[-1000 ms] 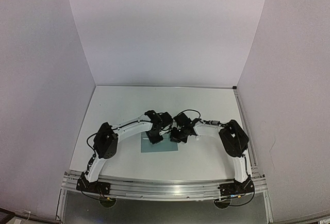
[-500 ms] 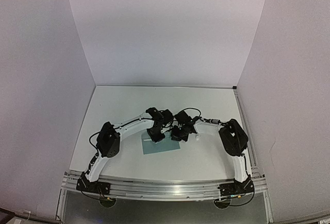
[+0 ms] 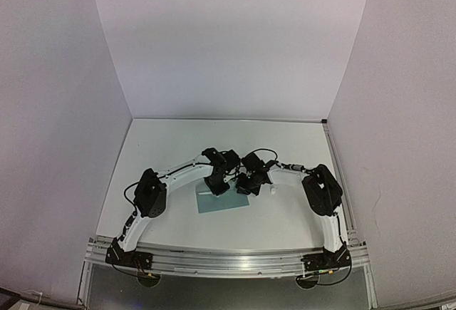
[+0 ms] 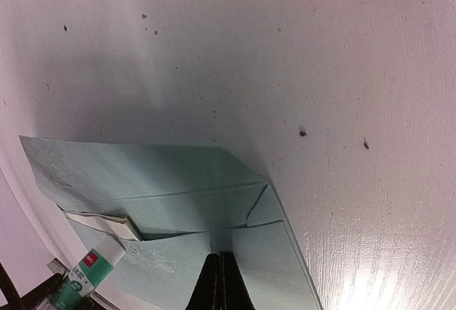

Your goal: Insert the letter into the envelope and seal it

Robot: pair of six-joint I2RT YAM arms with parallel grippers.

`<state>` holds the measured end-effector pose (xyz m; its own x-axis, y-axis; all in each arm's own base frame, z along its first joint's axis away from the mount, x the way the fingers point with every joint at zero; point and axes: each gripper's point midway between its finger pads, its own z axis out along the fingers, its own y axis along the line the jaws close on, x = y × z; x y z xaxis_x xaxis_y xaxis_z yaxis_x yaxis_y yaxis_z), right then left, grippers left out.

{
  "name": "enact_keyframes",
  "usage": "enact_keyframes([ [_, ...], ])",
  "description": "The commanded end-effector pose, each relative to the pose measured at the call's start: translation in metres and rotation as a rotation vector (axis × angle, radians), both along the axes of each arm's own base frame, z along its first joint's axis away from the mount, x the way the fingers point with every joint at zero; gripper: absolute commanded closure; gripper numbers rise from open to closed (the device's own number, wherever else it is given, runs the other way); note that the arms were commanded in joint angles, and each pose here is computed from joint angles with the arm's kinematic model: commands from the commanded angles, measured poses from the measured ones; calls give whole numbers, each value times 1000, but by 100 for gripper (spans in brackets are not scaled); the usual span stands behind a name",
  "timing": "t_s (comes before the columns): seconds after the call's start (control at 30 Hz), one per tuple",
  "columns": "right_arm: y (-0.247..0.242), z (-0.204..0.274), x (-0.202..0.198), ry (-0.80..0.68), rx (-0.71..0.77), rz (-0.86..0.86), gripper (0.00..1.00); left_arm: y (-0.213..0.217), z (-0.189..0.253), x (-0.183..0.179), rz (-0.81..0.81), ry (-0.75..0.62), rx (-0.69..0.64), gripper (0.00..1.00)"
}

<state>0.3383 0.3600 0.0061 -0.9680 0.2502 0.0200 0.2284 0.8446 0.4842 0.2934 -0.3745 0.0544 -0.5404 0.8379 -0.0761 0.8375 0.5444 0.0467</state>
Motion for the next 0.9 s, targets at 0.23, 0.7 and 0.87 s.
enact_keyframes([
  [0.23, 12, -32, -18, 36, -28, 58, 100, -92, 26, 3, -90, -68, -378, 100],
  [0.7, 2, -32, -16, 17, -60, 32, 100, -50, 52, -1, -75, -62, -291, 100],
  [0.87, 1, -32, -14, 14, -64, 28, 100, -41, 63, -10, -84, -38, -273, 100],
])
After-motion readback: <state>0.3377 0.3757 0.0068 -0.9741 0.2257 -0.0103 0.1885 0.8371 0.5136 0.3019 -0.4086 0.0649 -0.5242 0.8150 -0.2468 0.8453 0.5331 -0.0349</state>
